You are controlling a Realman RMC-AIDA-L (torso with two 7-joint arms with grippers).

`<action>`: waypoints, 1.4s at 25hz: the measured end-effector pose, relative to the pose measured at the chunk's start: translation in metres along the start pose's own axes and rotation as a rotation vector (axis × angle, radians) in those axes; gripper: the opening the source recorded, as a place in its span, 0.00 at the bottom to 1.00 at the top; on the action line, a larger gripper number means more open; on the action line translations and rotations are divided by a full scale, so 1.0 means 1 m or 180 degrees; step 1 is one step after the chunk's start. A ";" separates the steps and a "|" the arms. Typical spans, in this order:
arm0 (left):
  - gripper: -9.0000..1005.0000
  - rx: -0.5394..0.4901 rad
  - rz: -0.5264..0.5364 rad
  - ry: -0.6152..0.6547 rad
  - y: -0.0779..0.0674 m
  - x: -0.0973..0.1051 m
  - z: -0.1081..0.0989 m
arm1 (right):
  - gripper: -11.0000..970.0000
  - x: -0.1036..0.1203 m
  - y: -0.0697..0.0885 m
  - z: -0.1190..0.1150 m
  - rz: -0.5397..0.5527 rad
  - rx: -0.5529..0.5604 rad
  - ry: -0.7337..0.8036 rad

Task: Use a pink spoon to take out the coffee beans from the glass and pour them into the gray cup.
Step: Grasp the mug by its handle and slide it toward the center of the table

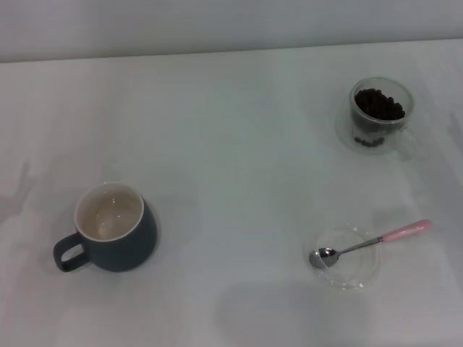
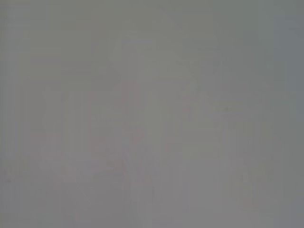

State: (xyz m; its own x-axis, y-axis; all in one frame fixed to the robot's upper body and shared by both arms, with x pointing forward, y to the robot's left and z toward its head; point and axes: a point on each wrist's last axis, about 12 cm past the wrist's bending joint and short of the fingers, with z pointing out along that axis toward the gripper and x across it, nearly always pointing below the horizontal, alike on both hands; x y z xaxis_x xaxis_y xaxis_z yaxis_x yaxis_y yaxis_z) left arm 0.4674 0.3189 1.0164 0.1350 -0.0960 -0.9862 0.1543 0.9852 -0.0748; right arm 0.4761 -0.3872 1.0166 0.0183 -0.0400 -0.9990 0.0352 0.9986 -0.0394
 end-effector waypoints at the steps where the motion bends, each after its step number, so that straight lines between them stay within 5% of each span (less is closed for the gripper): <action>1: 0.86 -0.0001 0.0000 0.0000 0.000 0.000 0.000 | 0.89 0.000 0.000 0.000 0.0000 0.0000 0.0000; 18: 0.86 -0.0011 -0.0006 -0.0005 0.000 0.001 -0.007 | 0.89 0.000 0.000 0.000 0.0000 0.0004 0.0011; 35: 0.86 0.0395 -0.0021 0.0162 -0.018 0.010 -0.048 | 0.89 0.002 -0.003 0.002 -0.0019 0.0043 0.0080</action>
State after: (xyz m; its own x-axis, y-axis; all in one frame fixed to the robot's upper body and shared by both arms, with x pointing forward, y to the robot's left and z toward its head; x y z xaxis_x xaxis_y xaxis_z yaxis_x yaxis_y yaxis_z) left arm 0.4190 0.3066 1.0013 0.0841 -0.0919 -0.9922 0.2755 0.9591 -0.0655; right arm 0.4777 -0.3901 1.0148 -0.0072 -0.0450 -0.9990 0.0486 0.9978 -0.0453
